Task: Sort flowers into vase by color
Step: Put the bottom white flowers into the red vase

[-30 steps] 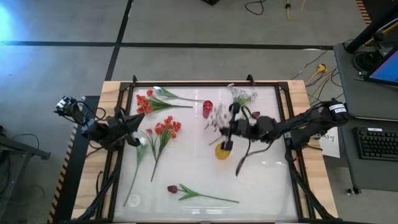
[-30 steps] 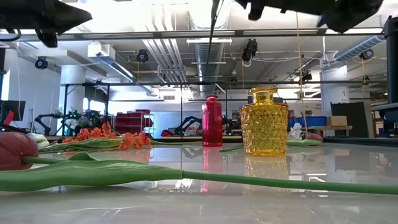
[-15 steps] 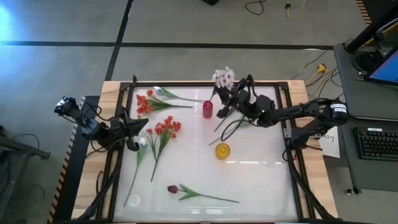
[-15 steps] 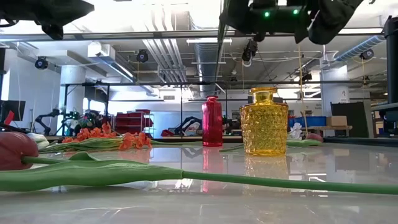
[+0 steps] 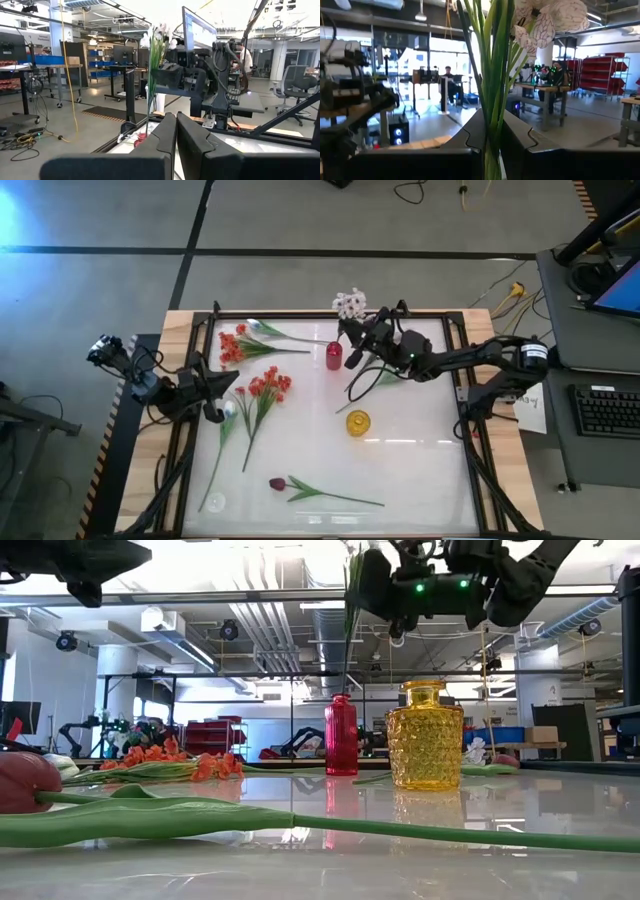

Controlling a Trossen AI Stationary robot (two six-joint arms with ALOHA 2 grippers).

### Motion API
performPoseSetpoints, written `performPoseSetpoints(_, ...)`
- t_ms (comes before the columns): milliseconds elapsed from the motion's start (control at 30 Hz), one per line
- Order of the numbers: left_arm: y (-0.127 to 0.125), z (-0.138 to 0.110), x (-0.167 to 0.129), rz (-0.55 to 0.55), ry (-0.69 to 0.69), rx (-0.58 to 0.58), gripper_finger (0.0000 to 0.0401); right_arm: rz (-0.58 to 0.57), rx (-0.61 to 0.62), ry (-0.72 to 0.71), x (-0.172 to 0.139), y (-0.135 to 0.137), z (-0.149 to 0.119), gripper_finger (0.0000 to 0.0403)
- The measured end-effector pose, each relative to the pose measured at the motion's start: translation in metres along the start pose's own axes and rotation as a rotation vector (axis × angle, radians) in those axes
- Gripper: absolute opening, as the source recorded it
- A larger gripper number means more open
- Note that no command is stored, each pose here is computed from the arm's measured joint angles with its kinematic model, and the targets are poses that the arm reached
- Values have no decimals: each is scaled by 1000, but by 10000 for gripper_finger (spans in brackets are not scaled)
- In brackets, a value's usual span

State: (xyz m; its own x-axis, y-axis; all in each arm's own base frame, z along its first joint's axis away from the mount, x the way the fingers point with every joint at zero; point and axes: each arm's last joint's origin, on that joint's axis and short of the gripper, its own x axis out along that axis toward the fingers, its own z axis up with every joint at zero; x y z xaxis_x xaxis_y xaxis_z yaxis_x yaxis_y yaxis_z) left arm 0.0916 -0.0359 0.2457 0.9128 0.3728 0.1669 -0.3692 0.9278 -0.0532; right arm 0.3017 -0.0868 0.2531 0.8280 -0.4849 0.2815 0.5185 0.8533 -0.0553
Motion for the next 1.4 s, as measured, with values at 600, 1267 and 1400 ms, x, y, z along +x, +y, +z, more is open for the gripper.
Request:
performPoseSetpoints(600,-2,-2,1,-1,9,-35,0,15,6,97,2,4,-21,38)
performPoseSetpoints(1267,-10,-9,5,-6,48,-64,0,13,106,337,-8,1,-19,250)
performPoseSetpoints(1400,-10,-9,5,-6,49,-71,0,8,129,397,-15,-2,-10,279)
